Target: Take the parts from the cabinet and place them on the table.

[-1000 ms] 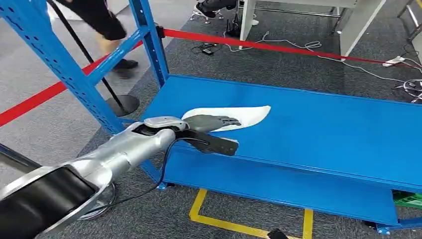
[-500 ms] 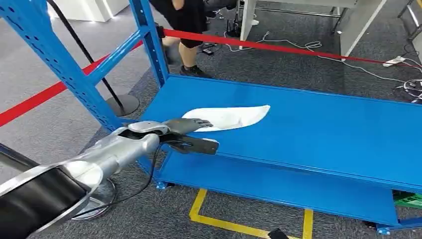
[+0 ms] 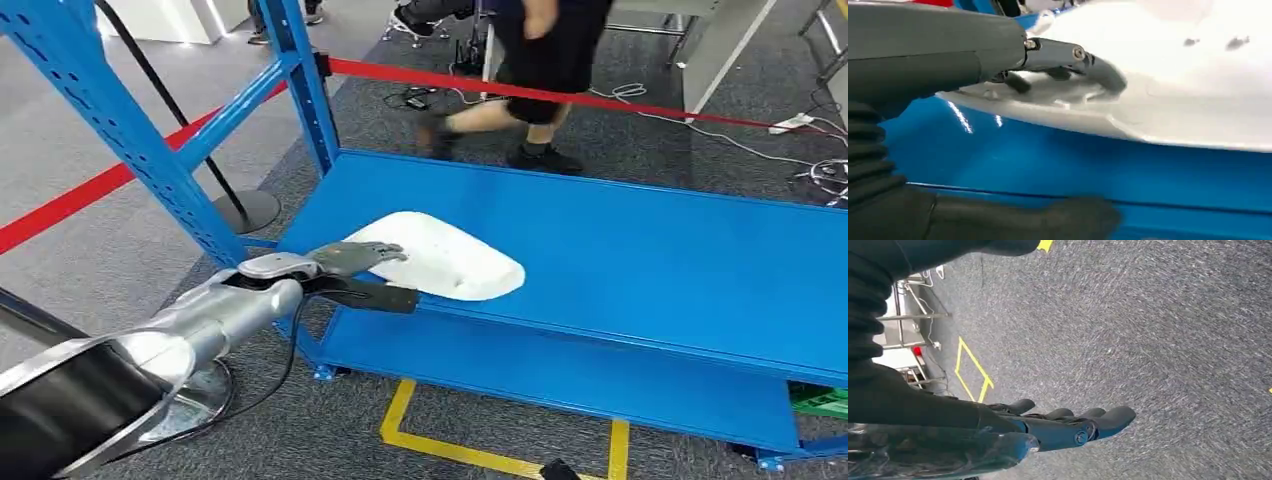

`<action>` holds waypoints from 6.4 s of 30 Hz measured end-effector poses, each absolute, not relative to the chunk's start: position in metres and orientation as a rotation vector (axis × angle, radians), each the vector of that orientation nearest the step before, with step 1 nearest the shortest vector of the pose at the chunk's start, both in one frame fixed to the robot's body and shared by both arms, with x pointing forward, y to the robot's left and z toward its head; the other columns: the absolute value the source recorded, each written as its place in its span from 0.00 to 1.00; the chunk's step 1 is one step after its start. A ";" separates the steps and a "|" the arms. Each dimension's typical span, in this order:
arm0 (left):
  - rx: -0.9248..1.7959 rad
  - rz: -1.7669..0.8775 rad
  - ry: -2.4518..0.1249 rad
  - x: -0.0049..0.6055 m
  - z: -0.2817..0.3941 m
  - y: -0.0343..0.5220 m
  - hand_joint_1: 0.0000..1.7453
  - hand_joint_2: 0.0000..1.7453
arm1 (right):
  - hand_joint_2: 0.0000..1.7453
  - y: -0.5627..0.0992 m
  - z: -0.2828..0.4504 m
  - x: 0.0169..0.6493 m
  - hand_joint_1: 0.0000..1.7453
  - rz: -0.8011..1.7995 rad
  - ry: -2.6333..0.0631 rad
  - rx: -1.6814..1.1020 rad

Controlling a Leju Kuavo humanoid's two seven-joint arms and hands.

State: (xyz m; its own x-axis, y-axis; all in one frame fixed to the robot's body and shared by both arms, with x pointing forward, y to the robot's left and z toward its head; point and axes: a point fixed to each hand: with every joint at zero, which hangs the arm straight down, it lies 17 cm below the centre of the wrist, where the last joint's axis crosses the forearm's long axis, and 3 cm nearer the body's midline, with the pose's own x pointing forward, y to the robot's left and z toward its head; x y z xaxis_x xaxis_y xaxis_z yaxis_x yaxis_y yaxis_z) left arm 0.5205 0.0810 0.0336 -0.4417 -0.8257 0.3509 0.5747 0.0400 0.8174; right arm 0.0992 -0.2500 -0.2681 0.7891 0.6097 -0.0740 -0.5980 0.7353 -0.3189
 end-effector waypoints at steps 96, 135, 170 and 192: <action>0.478 -1.659 -1.112 0.566 0.071 0.129 1.00 1.00 | 1.00 -0.254 -0.268 0.099 0.00 0.630 -0.048 -0.351; 0.390 -1.425 -1.384 0.578 0.109 0.107 1.00 1.00 | 1.00 -0.255 -0.270 0.091 0.00 0.602 -0.036 -0.348; -0.521 -0.187 -2.092 0.455 0.310 -0.023 1.00 1.00 | 1.00 -0.262 -0.272 0.069 0.00 0.517 0.002 -0.362; -0.854 -0.129 -2.278 0.322 0.316 -0.007 1.00 1.00 | 1.00 -0.245 -0.275 0.081 0.00 0.375 -0.135 -0.277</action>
